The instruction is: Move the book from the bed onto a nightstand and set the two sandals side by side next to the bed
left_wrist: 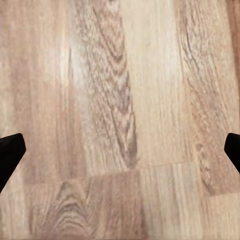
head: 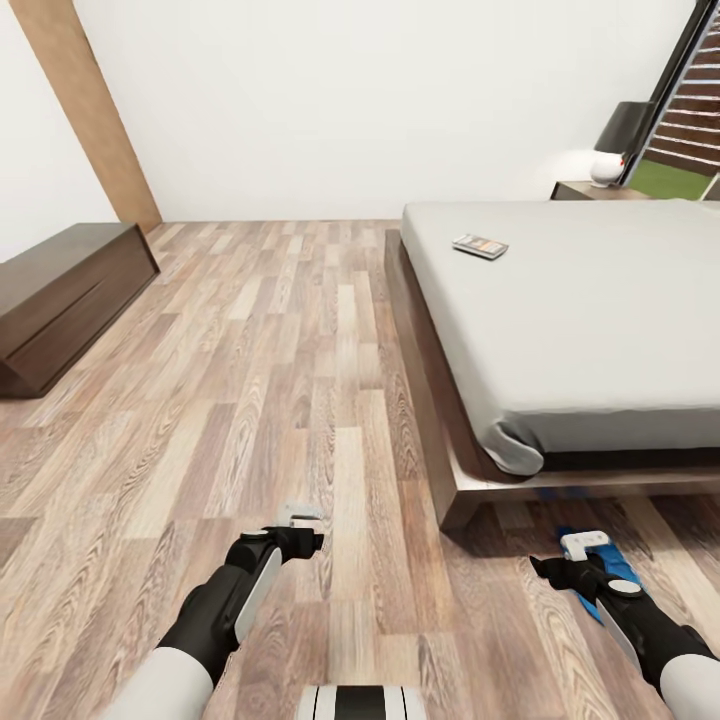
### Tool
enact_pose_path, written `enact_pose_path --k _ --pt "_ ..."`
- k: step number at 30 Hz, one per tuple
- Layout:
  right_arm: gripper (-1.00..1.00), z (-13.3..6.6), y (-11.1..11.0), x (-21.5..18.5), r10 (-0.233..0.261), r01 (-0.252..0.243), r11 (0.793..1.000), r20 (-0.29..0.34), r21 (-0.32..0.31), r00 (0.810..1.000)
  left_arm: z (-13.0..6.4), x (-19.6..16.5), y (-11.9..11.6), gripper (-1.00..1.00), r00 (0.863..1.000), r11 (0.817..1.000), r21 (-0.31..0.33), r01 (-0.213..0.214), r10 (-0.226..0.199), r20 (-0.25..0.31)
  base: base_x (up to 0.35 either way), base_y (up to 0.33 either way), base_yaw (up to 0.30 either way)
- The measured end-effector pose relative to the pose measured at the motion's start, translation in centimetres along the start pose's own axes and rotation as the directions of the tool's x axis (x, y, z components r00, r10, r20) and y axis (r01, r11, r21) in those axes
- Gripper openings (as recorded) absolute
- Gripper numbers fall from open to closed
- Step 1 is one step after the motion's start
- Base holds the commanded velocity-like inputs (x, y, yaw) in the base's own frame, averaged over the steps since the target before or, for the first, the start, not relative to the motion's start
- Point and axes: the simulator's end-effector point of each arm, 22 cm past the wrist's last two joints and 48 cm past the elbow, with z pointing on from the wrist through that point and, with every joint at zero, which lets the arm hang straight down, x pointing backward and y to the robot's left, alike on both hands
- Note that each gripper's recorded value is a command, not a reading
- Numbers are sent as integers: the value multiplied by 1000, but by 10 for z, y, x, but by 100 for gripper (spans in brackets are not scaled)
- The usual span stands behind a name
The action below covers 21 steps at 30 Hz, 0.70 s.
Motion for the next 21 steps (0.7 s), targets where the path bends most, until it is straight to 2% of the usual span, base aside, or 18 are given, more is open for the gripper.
enact_pose_path --k 3,9,21 --pt "100 -3 -1 -6 1 -1 1000 12 2 1000 -5 -5 -2 100 1000 1000 1 -5 5 11 0 278 0" --pt "100 -12 -4 -17 2 -2 1000 20 3 1000 -15 -15 -3 100 1000 1000 1 -5 5 18 0 62 0" --pt "100 -30 -9 -38 2 -2 1000 20 3 1000 -36 -33 -4 100 1000 1000 0 -3 3 17 -13 261 0"
